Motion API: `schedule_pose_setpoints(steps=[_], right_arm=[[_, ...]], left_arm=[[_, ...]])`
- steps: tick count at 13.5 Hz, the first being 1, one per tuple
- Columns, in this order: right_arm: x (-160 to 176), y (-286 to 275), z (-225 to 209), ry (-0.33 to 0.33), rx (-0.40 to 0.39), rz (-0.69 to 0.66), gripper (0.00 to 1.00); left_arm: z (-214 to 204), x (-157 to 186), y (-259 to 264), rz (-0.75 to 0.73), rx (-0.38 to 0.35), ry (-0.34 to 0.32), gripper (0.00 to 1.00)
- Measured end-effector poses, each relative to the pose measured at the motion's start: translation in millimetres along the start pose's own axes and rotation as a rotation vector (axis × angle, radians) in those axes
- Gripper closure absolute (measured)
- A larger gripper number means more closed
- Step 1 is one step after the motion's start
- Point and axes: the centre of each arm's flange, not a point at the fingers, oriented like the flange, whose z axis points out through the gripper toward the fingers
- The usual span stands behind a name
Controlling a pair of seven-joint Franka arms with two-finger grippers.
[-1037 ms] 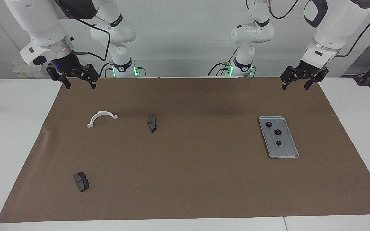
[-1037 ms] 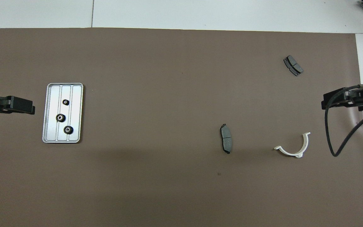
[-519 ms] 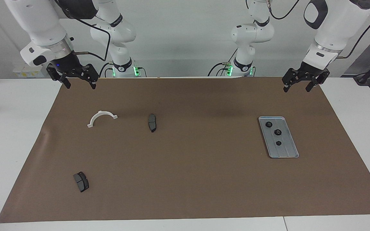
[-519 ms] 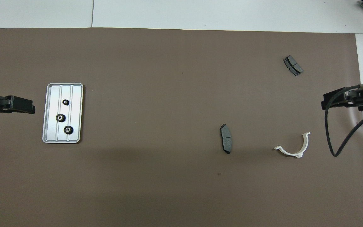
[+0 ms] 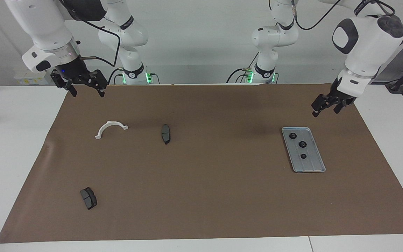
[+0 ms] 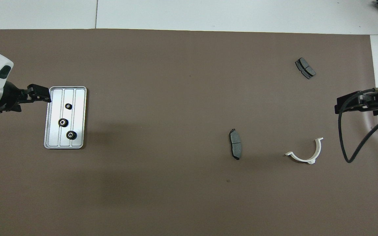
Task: Place bearing gear from tray to pile
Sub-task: 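Reach the left gripper down and grasp a black ring in the tray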
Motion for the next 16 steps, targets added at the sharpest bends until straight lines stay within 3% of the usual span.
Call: schedule_pose_setpoints(steps=[4, 11, 12, 13, 14, 15, 16], right_arm=[[0, 0, 0, 0.0, 0.0, 0.0, 0.0], [0, 0, 0, 0.0, 0.0, 0.0, 0.0], [0, 0, 0, 0.0, 0.0, 0.0, 0.0], [0, 0, 0, 0.0, 0.0, 0.0, 0.0], [0, 0, 0, 0.0, 0.0, 0.0, 0.0], [0, 0, 0, 0.0, 0.0, 0.0, 0.0], [0, 0, 0, 0.0, 0.0, 0.0, 0.0]], left_arm=[[65, -1, -9, 0.024, 0.032, 0.099, 0.0], [170, 10, 0, 0.085, 0.044, 0.114, 0.01], [173, 10, 0, 0.085, 0.043, 0.115, 0.05], [173, 11, 0, 0.085, 0.043, 0.116, 0.19], [171, 12, 0, 0.086, 0.042, 0.119, 0.25], [170, 13, 1, 0.086, 0.041, 0.121, 0.25], [170, 13, 1, 0.086, 0.041, 0.121, 0.35]])
